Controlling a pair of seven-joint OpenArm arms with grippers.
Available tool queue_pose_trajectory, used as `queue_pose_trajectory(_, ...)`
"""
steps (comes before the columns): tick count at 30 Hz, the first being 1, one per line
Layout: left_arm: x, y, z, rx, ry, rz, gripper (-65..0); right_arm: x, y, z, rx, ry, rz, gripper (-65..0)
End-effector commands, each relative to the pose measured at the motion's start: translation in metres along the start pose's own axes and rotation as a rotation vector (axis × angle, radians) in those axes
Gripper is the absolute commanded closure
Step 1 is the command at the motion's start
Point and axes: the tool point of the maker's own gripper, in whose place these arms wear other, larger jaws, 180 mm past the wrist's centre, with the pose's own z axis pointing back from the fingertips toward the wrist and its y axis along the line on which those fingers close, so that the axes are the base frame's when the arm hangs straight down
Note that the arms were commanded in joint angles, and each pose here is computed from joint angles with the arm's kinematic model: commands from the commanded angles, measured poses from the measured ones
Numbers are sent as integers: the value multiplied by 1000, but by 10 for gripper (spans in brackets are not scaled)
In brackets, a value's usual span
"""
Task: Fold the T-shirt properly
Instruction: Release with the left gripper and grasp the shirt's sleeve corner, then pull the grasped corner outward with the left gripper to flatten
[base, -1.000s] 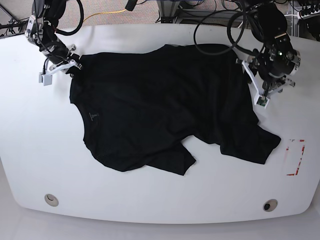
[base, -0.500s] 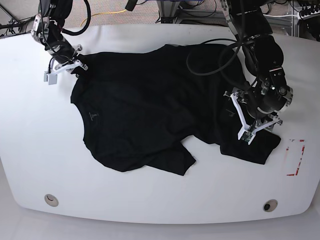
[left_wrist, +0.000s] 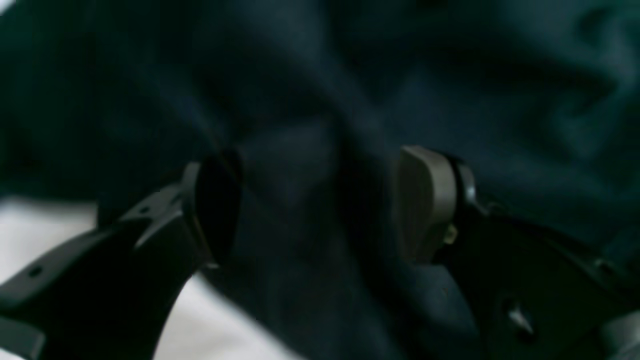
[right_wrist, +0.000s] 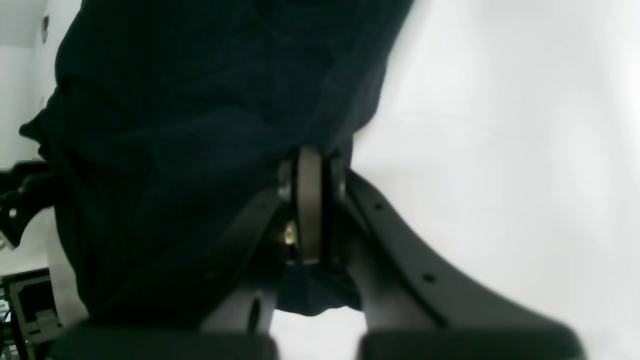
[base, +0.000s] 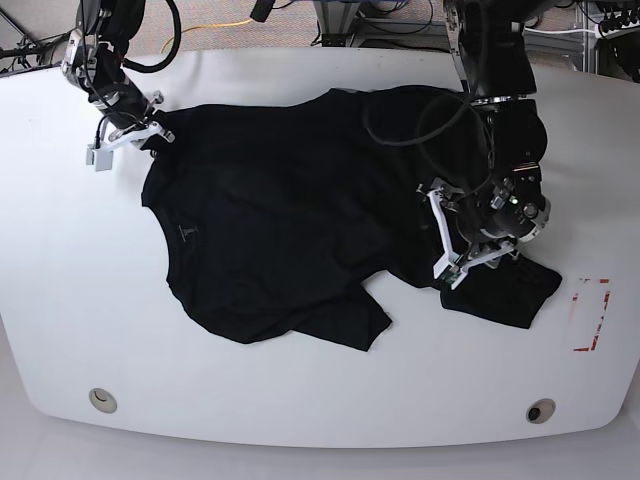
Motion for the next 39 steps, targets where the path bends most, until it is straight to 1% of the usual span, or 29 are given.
queue_pose_trajectory(1, 13, 4, 0, 1, -44, -13, -440, 13, 6, 3, 21, -35, 24, 0)
queue_pose_trajectory(5, 11, 5, -4, -8, -32, -7, -440, 13, 6, 3, 21, -36, 23, 0)
queue_pose_trajectory(7, 9, 12, -6, 17, -24, 48, -440, 13, 6, 3, 19, -36, 24, 0)
queue_pose_trajectory(9, 6, 20, -3, 37, -16, 58, -440, 13, 6, 3, 19, -36, 24, 0)
queue_pose_trajectory(14, 5, 25, 1, 45, -14, 21, -440, 15, 8, 1, 22, -40, 22, 0)
queue_pose_trajectory(19, 3, 43, 13, 98, -14, 1, -442, 16, 8, 1, 22, -43, 22, 0)
queue_pose_trajectory(22, -3, 42, 8, 82, 7, 7, -443, 17, 10, 0, 27, -44, 24, 0)
queue_pose_trajectory(30, -9, 38, 0, 57, 26, 16, -442, 17, 10, -1, 29, -43, 24, 0)
queue_pose_trajectory(32, -1, 38, 8, 67, 7, -9, -440, 20, 13, -2, 35, -48, 26, 0)
queue_pose_trajectory(33, 7, 38, 17, 75, -14, -45, -440, 20, 13, -2, 36, -48, 26, 0)
queue_pose_trajectory(35, 26, 40, 43, 118, -66, -81, -440, 20, 14, -2, 37, -48, 25, 0)
queue_pose_trajectory(39, 34, 43, 59, 159, -73, -104, -440, 20, 13, -2, 35, -48, 25, 0)
